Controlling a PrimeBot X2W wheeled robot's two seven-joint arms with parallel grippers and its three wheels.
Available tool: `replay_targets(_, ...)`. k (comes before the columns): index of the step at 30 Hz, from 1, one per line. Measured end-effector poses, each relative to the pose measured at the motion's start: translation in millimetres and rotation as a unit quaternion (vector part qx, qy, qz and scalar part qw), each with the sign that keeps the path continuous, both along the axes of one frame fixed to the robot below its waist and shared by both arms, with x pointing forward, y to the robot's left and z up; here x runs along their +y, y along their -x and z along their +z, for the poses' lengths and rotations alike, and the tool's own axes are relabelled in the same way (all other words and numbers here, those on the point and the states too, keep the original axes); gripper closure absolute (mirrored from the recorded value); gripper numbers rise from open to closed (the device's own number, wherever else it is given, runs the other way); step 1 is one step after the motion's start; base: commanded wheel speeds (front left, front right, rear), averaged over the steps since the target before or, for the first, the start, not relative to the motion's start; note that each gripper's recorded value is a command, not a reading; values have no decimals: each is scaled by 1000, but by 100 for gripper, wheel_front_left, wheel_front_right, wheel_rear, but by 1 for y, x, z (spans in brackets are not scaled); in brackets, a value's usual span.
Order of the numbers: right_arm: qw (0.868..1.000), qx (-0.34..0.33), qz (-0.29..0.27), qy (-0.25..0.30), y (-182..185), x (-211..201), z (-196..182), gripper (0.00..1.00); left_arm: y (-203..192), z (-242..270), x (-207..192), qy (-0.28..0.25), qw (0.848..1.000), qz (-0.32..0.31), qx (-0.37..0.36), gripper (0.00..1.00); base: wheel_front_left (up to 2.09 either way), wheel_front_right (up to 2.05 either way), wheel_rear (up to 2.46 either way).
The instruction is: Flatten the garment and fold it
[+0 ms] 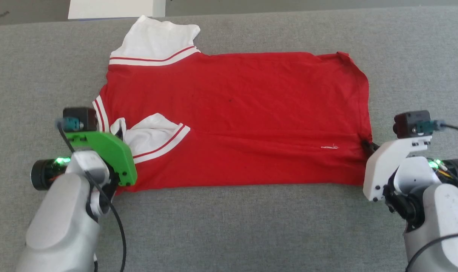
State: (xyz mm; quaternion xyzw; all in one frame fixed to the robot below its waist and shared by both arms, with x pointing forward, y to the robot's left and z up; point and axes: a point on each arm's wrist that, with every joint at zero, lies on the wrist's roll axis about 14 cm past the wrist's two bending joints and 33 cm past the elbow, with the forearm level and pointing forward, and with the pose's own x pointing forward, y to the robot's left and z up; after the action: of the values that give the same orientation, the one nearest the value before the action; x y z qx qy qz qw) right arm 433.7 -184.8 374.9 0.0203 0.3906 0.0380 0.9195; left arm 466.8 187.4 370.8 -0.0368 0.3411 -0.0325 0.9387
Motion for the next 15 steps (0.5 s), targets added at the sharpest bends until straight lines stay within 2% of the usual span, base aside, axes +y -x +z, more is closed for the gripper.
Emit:
replay_targets(2, 1000, 17, 2, 2, 0, 1, 1, 100, 0, 1, 1, 8, 1000, 2, 21, 100, 0, 0, 0)
replay_targets(3, 1000, 21, 1, 2, 0, 1, 2, 100, -1, 3, 1, 11, 1000, 4, 22, 87, 0, 0, 0)
replay_targets(4, 1000, 24, 0, 2, 1, 1, 3, 97, -1, 5, 2, 14, 1000, 7, 21, 62, 0, 0, 0)
replay_targets(5, 1000, 24, -2, 0, 1, 1, 5, 62, -1, 8, 2, 17, 1000, 11, 17, 43, 0, 0, 0)
replay_targets(6, 1000, 21, -3, -2, 1, 1, 7, 3, -2, 12, 3, 17, 1000, 14, 8, 0, 0, 0, 0)
replay_targets(7, 1000, 18, -6, -5, 1, 2, 10, 0, -2, 16, 3, 15, 1000, 14, -3, 0, 0, 0, 0)
replay_targets(10, 1000, -15, -12, -18, 2, 2, 20, 0, -6, 38, 12, 7, 996, 33, -80, 0, 0, 0, 0)
replay_targets(15, 989, -137, -36, -43, -2, -3, 56, 0, 3, 76, 22, -4, 977, 67, -205, 0, 0, 0, 0)
